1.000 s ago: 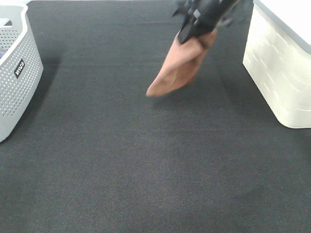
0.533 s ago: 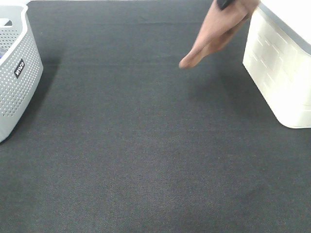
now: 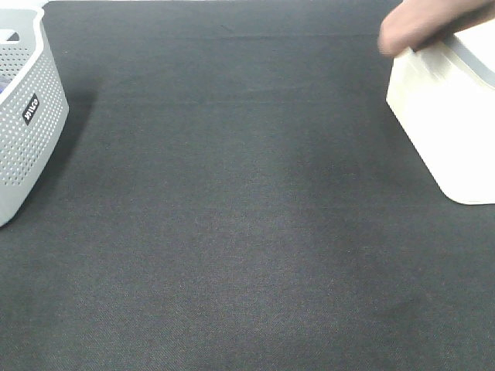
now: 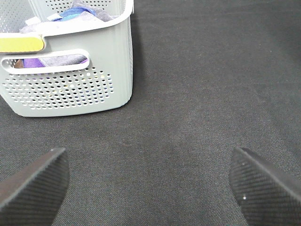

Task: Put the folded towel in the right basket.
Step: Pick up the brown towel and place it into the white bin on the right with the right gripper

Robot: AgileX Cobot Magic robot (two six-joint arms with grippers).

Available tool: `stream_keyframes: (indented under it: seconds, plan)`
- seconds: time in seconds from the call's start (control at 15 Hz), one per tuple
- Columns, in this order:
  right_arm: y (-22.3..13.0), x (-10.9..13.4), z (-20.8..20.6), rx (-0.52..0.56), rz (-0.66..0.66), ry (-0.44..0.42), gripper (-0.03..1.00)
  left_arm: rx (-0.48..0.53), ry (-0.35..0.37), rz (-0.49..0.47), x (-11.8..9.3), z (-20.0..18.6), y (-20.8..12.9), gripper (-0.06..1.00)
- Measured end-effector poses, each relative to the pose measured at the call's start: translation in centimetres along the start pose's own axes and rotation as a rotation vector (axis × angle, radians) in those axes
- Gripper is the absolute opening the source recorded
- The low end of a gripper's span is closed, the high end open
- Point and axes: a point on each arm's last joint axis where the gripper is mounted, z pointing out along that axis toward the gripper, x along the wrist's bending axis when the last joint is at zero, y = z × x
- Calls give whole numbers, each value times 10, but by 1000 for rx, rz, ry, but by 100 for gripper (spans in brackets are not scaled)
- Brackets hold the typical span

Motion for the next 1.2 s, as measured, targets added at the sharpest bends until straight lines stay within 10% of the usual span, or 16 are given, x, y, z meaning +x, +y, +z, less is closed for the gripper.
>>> stream_keyframes:
  seconds: [0.4,0.8,1.2]
  plan:
    - [-13,-94,-19,-49,233,-113,1,0,0,0,0,0,0,87]
    - [-24,-98,19,54,289,-28,4,0,0,0,0,0,0,87]
    - [-28,-92,25,109,345,41,68,0,0,0,0,0,0,87]
